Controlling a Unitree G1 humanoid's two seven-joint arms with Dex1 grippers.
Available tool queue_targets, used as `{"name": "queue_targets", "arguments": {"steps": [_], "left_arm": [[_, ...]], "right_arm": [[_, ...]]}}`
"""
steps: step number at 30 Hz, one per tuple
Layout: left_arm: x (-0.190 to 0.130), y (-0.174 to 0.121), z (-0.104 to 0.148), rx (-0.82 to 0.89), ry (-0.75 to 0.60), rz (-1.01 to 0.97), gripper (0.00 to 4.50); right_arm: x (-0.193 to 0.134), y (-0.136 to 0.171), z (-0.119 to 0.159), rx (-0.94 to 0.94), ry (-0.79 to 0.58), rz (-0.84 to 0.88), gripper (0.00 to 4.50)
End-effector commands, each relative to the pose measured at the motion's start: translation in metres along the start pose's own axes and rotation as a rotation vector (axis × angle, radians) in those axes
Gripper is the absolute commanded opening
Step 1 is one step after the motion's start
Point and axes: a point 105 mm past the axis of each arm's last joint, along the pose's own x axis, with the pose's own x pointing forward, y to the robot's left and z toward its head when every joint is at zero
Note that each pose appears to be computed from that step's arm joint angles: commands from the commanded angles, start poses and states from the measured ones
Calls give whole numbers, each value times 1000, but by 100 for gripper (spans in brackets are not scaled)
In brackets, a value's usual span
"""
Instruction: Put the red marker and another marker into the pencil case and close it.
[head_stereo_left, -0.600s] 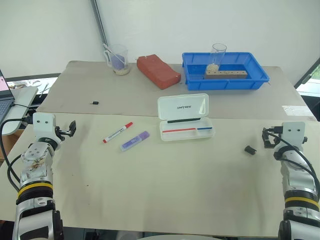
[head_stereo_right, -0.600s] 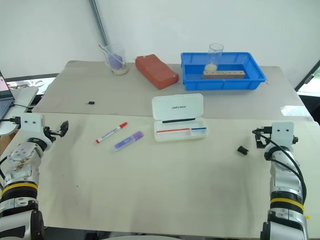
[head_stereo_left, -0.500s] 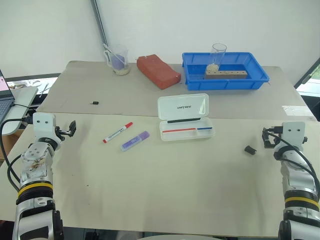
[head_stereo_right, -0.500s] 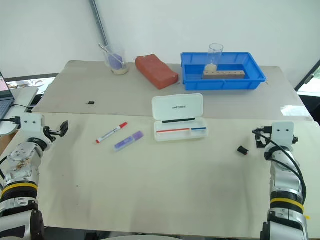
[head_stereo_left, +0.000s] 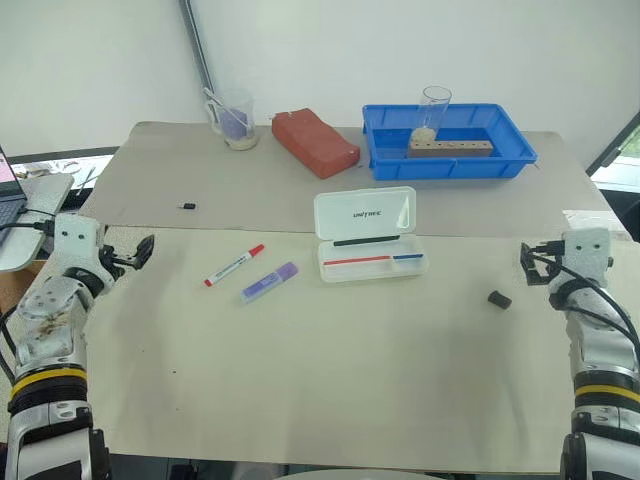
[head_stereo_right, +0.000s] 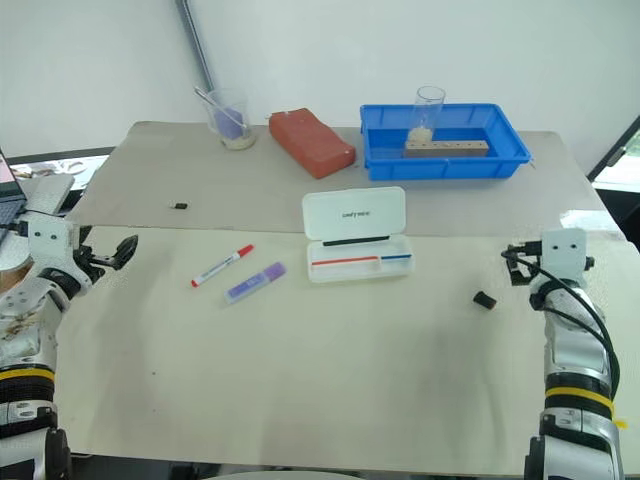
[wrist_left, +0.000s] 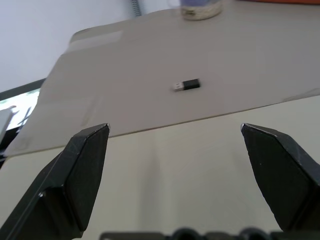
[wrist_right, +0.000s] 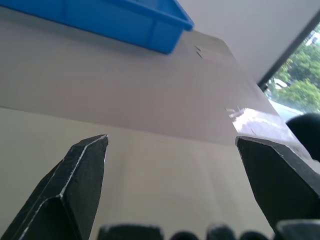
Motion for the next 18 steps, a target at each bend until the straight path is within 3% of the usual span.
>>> {"name": "queue_targets", "arguments": {"steps": [1, 5, 10, 18], "left_arm": [[4, -28, 33, 37, -44, -212, 446], [6, -60, 46, 74, -24, -401, 446], [2, -87, 43, 137, 30, -555, 446], [1, -95, 38, 158, 51, -604, 446]], "right_arm": [[-2, 42, 71, -12, -177, 306, 450], [-31, 104, 109, 2, -229, 703, 450], [-72, 156, 133, 22, -247, 1039, 450], [-97, 180, 155, 15, -268, 1177, 450]]}}
